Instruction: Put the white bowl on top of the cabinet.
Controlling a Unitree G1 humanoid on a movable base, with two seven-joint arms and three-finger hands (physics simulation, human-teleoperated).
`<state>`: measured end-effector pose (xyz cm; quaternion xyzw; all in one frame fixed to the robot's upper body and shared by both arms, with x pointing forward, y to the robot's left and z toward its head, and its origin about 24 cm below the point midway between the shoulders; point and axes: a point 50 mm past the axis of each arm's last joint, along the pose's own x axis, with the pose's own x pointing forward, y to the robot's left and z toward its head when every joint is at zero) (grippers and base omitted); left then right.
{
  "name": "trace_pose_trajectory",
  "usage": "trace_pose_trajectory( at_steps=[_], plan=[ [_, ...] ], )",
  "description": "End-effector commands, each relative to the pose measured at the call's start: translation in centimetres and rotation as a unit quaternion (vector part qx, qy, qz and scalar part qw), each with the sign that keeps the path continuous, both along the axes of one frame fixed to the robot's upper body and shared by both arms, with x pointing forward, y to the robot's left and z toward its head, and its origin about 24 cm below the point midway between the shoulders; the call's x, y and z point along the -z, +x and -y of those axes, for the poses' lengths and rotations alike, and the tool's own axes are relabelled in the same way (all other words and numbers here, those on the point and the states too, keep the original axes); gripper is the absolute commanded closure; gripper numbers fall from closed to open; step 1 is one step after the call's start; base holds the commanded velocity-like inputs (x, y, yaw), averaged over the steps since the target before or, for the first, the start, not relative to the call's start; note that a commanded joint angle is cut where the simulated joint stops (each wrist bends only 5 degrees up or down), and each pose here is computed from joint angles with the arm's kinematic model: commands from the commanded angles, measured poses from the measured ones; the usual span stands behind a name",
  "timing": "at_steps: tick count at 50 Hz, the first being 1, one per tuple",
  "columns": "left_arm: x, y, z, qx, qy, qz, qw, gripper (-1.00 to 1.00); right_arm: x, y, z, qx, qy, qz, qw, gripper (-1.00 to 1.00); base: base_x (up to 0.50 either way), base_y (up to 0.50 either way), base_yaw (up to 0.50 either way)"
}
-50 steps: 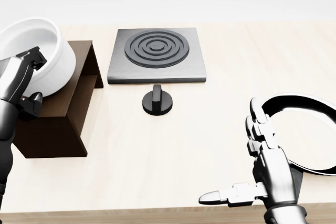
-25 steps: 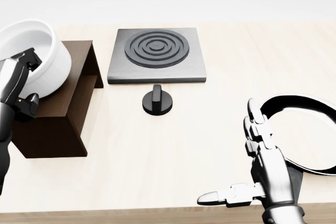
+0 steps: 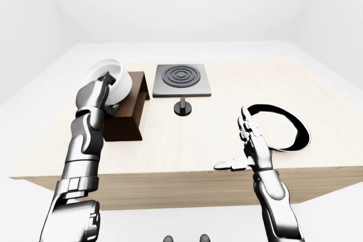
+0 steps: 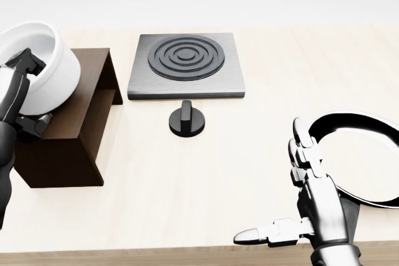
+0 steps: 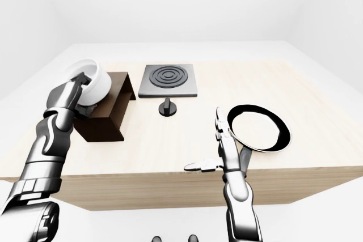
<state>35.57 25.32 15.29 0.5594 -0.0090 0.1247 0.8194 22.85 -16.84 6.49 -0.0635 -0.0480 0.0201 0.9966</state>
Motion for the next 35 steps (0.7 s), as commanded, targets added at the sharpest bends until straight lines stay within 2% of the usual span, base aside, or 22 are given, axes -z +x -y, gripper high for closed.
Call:
trace_pose_trajectory(
  at_steps=[1, 35],
  plan=[
    [0.67, 0.17, 0.07, -0.017, 0.02, 0.009, 1.0, -1.0, 0.02, 0.0, -0.02, -0.001, 0.0, 0.0, 1.0, -1.0, 0.0, 0.0, 0.0],
    [0.57, 0.11, 0.45, -0.01, 0.021, 0.009, 1.0, -1.0, -0.02, -0.07, -0.06, -0.001, -0.001, 0.0, 1.0, -1.0, 0.0, 0.0, 0.0]
  ],
)
